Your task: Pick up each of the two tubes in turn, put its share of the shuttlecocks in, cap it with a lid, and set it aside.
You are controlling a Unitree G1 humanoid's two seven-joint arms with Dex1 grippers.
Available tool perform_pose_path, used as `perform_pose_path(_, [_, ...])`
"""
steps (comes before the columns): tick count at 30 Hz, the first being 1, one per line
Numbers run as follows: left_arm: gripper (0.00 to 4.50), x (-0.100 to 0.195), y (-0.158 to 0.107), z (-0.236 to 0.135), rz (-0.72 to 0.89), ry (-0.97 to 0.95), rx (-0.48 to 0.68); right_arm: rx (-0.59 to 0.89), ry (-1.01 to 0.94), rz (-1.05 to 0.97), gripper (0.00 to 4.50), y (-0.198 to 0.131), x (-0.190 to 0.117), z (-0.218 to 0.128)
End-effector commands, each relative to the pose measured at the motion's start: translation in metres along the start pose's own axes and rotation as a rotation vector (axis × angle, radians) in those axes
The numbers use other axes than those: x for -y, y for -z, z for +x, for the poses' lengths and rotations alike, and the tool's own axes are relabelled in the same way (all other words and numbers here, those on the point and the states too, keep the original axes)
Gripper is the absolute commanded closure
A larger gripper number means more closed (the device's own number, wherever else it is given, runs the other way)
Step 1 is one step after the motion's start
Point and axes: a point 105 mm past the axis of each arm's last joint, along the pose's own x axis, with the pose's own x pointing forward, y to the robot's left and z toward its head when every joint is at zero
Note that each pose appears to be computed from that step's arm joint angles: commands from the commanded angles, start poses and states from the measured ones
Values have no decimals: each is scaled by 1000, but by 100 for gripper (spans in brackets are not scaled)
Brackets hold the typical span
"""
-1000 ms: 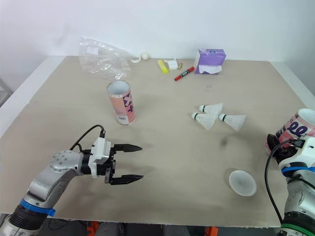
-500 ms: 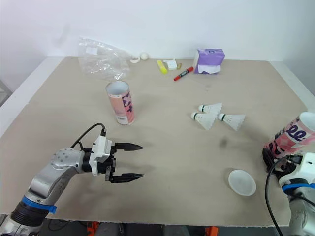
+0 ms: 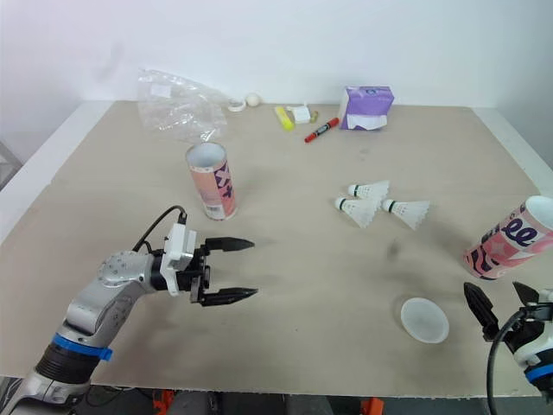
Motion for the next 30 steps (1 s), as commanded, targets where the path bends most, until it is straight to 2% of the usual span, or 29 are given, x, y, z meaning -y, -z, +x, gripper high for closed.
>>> perform_pose_path(1, [0,-8,-24,0,65,-45,94,137,-230,-55,7,-44,-32,3])
perform_pose_path(8, [0,-24,-14,-5,89,-200,62,145,-532,-104,7,-47,-96,27])
perform_pose_path(12, [0,-41,-2,-28,76,-455,-1,167,-736,-104,7,-48,-144,37])
perform_pose_path(15, [0,-47,15,-48,53,-637,-114,194,-857,-103,7,-50,-171,43])
perform_pose_path(19, [0,-49,28,-63,-1,-778,-200,217,-938,-122,7,-51,-188,53])
perform_pose_path(22, [0,-55,20,-74,21,-888,-139,258,-973,-148,7,-58,-197,69])
perform_pose_path(27, [0,-71,7,-76,103,-938,-45,284,-1014,-174,7,-60,-205,82])
perform_pose_path(30, [0,-73,20,-68,42,-867,-85,297,-1039,-167,7,-62,-210,86])
